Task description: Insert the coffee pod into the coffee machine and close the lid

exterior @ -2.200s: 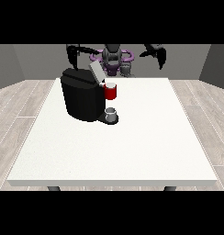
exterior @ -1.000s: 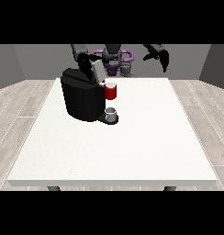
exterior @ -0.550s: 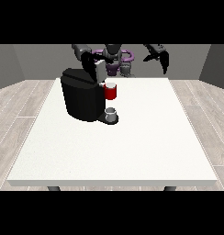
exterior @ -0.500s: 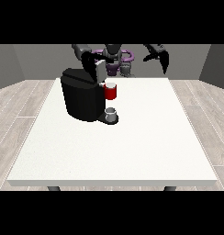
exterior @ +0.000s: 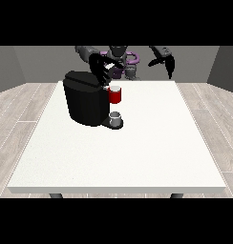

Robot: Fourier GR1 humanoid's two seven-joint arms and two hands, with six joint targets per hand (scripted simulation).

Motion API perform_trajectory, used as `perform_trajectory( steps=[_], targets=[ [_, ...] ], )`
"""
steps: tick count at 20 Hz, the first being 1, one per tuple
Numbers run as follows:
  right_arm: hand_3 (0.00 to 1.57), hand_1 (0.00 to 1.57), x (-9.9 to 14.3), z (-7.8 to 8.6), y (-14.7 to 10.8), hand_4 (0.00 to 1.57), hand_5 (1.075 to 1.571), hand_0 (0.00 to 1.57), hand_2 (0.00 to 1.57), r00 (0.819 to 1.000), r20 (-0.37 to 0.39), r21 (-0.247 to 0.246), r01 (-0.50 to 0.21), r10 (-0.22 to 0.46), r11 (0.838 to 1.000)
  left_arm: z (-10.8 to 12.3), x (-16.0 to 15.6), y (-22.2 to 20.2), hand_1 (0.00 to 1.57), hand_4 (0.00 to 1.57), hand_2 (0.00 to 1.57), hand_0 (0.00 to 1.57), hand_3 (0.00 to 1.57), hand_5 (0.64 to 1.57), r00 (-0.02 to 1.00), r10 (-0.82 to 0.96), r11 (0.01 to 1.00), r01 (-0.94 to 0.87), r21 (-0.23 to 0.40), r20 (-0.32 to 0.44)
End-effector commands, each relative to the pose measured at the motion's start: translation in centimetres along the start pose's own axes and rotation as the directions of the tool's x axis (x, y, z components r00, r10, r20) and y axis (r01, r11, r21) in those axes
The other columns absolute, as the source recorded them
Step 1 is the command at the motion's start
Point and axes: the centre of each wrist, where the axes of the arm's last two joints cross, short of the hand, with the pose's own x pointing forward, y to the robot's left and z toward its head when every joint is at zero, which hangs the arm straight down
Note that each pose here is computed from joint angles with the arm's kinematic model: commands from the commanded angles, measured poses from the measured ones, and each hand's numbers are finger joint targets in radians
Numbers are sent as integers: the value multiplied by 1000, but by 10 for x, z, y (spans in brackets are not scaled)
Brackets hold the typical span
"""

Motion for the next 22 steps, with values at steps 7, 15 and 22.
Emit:
perform_trajectory(
  steps=[7, 15, 22],
  targets=[
    [0, 0, 83, 1, 22, 127, 1571, 0, 0, 977, 213, 59, -36, 23, 998, -21, 18, 0, 0, 397, 0, 0, 0, 1571, 998, -7, 998, 11, -64, 69],
    [0, 0, 116, 14, -14, 0, 1571, 0, 0, 970, 227, -42, -84, 91, 996, -34, 30, -16, 0, 365, 0, 0, 0, 1571, 992, 22, 990, -4, -142, 125],
    [0, 0, 151, 23, -20, 0, 1571, 0, 0, 936, 335, -87, -86, 111, 992, -61, 64, -14, 0, 254, 0, 0, 0, 1571, 978, -13, 982, 52, -182, 206]
  ],
)
